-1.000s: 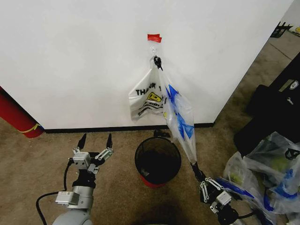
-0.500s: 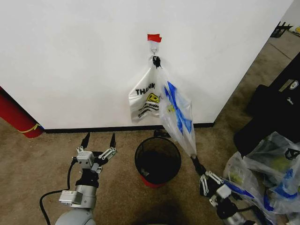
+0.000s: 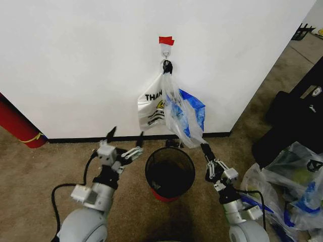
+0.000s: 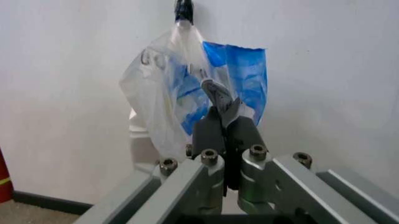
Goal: Pick up the garbage bag from the wall and place it over the trash bin.
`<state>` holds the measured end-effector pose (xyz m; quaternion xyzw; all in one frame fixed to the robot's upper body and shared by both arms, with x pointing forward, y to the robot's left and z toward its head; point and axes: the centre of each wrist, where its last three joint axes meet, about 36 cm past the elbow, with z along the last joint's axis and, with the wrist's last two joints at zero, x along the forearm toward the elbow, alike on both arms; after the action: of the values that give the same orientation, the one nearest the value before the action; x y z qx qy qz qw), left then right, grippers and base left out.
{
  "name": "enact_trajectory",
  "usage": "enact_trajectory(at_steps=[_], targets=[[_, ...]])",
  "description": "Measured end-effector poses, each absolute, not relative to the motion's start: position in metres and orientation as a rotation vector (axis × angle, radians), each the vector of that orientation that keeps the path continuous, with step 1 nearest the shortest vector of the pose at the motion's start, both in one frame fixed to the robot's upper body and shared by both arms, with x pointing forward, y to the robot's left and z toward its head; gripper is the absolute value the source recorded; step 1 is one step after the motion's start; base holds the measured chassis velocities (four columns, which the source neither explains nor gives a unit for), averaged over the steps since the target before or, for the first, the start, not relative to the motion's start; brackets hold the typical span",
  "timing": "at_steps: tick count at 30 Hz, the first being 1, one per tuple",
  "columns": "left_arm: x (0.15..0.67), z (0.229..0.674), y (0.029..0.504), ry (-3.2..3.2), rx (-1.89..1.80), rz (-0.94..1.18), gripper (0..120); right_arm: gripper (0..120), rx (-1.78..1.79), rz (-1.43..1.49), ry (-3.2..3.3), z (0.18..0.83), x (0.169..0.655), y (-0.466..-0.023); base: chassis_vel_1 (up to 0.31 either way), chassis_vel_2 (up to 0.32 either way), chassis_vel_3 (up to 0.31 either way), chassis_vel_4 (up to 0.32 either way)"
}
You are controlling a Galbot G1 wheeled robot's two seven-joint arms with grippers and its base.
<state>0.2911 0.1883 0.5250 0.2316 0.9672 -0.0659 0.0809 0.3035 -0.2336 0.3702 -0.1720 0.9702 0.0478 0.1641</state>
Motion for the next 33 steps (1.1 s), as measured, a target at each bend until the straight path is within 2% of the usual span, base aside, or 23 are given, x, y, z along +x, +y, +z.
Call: enact_trajectory(at_steps=[7, 14, 18, 27, 33], targets=[[0.301, 0.574, 0.178, 2.920, 1.001, -0.199, 100, 0, -0.480, 0.079, 2.774, 0.370, 0.301, -0.235, 0.000, 0.000, 0.000, 0.000], [0.342, 0.619, 0.164, 2.932, 1.157, -0.183, 100, 0, -0.472, 0.058, 2.768, 0.371, 0.301, -0.233, 0.000, 0.000, 0.000, 0.000], [0.380, 0.617, 0.139, 3.004, 1.217, -0.070, 98, 0, -0.465, 0.043, 2.768, 0.372, 0.300, -0.235, 0.000, 0.000, 0.000, 0.000], [0.417, 0.611, 0.109, 3.059, 1.178, 0.237, 94, 0, -0.439, 0.038, 2.769, 0.375, 0.296, -0.239, 0.000, 0.000, 0.000, 0.000], [0.431, 0.628, 0.090, 3.087, 1.170, 0.371, 93, 0, -0.431, 0.035, 2.770, 0.375, 0.295, -0.240, 0.000, 0.000, 0.000, 0.000]])
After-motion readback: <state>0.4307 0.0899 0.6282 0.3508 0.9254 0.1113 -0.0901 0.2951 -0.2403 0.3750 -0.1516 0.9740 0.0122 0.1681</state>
